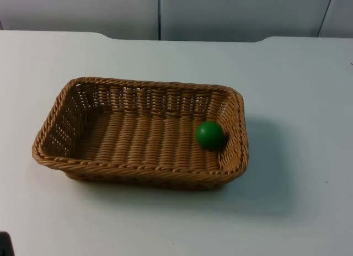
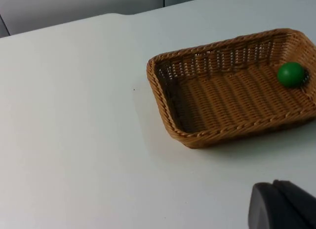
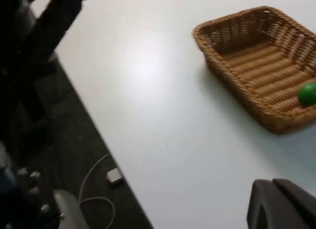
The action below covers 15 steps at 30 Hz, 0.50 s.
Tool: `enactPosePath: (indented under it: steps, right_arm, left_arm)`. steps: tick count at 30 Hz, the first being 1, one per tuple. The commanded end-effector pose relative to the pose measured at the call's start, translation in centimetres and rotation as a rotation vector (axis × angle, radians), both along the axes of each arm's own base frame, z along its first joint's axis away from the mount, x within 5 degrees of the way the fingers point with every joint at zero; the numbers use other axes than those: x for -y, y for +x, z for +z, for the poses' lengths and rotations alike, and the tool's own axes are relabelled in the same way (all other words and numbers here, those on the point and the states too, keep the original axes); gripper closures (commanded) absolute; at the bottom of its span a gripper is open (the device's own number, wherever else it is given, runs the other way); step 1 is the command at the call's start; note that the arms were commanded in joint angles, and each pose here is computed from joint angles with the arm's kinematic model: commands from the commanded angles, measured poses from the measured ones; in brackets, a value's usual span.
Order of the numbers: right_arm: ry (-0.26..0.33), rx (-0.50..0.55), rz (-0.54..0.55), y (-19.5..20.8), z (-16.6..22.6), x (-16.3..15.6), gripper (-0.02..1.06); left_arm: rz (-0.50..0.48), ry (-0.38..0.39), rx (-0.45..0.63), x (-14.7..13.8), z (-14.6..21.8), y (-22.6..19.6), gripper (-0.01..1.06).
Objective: Pick up the basket with the left hand and place the ball into the basket with the right hand.
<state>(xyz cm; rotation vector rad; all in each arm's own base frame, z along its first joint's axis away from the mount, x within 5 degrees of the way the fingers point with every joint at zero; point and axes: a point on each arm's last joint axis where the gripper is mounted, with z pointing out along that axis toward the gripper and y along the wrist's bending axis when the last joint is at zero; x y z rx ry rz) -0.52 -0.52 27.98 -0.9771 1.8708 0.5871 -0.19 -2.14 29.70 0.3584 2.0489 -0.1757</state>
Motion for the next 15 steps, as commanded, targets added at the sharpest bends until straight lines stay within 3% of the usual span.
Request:
enactPosePath:
  steps: [1, 2, 5, 6, 7, 11, 15]
  right_arm:
    - [0.010, 0.001, -0.162, -0.09, -0.07, -0.17, 1.05]
    - [0.010, 0.001, -0.162, -0.09, -0.07, -0.17, 1.05]
    - [0.010, 0.002, -0.395, -0.15, -0.07, -0.32, 1.05]
    - [0.010, 0.003, -0.516, -0.17, -0.07, -0.40, 1.05]
    - [0.010, 0.003, -0.516, -0.17, -0.07, -0.40, 1.05]
    - [0.010, 0.004, -0.756, -0.18, -0.07, -0.57, 1.05]
    - [0.010, 0.005, -0.864, -0.17, -0.07, -0.64, 1.05]
  left_arm:
    - [-0.002, 0.001, 0.001, 0.03, -0.10, -0.03, 1.05]
    - [-0.002, 0.001, 0.001, 0.03, -0.10, -0.03, 1.05]
    - [-0.002, 0.001, 0.001, 0.03, -0.10, -0.03, 1.05]
    - [0.002, 0.003, 0.008, -0.01, -0.05, 0.01, 1.05]
    - [0.002, 0.003, 0.008, -0.01, -0.05, 0.01, 1.05]
    - [0.013, 0.012, 0.024, -0.14, 0.04, 0.10, 1.05]
    - [0.014, 0.014, 0.021, -0.15, -0.03, 0.13, 1.05]
